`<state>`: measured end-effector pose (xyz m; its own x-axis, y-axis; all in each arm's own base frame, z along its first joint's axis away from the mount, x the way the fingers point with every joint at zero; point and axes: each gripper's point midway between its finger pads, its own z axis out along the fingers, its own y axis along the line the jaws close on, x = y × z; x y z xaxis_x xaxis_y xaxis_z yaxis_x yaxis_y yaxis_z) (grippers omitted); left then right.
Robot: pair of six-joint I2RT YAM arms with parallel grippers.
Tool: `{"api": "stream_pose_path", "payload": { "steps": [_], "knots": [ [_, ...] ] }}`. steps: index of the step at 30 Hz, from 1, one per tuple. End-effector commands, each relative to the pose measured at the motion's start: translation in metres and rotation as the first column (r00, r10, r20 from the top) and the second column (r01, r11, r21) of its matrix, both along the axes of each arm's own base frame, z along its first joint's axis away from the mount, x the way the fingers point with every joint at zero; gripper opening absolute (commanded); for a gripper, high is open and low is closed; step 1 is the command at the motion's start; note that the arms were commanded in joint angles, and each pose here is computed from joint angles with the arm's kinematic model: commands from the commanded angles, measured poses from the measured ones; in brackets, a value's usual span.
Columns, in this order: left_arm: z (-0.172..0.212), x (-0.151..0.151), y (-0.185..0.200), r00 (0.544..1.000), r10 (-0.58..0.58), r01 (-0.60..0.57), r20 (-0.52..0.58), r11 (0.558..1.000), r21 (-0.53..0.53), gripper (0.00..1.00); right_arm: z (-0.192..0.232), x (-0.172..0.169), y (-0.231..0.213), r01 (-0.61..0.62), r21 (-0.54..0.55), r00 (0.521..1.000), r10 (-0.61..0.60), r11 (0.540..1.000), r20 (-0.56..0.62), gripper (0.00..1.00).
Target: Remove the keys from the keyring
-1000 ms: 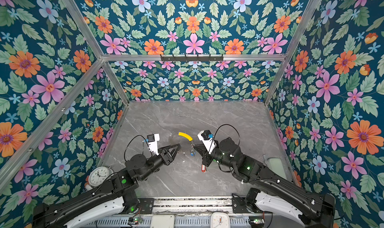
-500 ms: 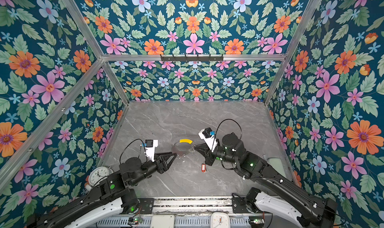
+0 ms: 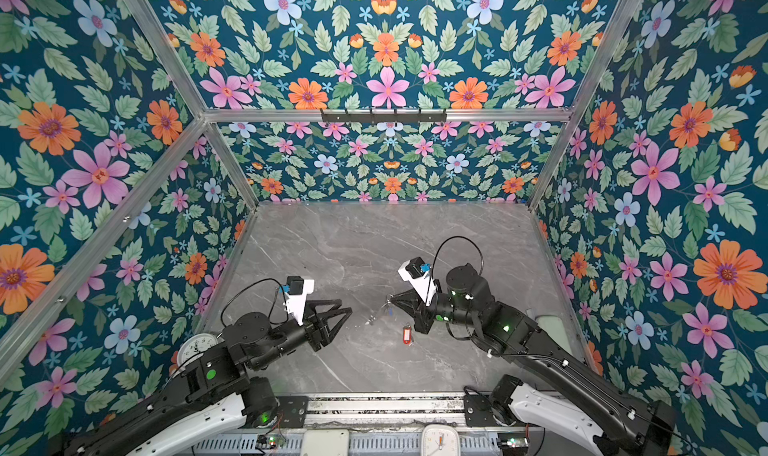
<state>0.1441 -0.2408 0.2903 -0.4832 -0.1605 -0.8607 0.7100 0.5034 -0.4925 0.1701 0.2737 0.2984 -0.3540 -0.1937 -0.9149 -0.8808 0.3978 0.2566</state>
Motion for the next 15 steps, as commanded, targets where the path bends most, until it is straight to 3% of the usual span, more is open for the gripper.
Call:
{"api": "stream_pose_path", "payload": {
  "steps": [1, 8, 15],
  "knots": [
    [0.038, -0.016, -0.022, 0.977, -0.146, 0.157, 0.156, 0.985, -0.065, 0.52, 0.010, -0.016, 0.004, -0.099, 0.036, 0.995, 0.099, 0.994, 0.005, 0.00],
    [0.059, -0.034, -0.054, 0.915, -0.313, 0.344, 0.254, 0.935, -0.087, 0.39, 0.017, -0.039, 0.010, -0.232, 0.078, 0.972, 0.234, 0.970, -0.021, 0.00],
    [0.064, -0.042, -0.057, 0.892, -0.357, 0.393, 0.278, 0.915, -0.085, 0.30, 0.025, -0.050, 0.007, -0.288, 0.119, 0.956, 0.292, 0.950, -0.023, 0.00]
  ]
}}
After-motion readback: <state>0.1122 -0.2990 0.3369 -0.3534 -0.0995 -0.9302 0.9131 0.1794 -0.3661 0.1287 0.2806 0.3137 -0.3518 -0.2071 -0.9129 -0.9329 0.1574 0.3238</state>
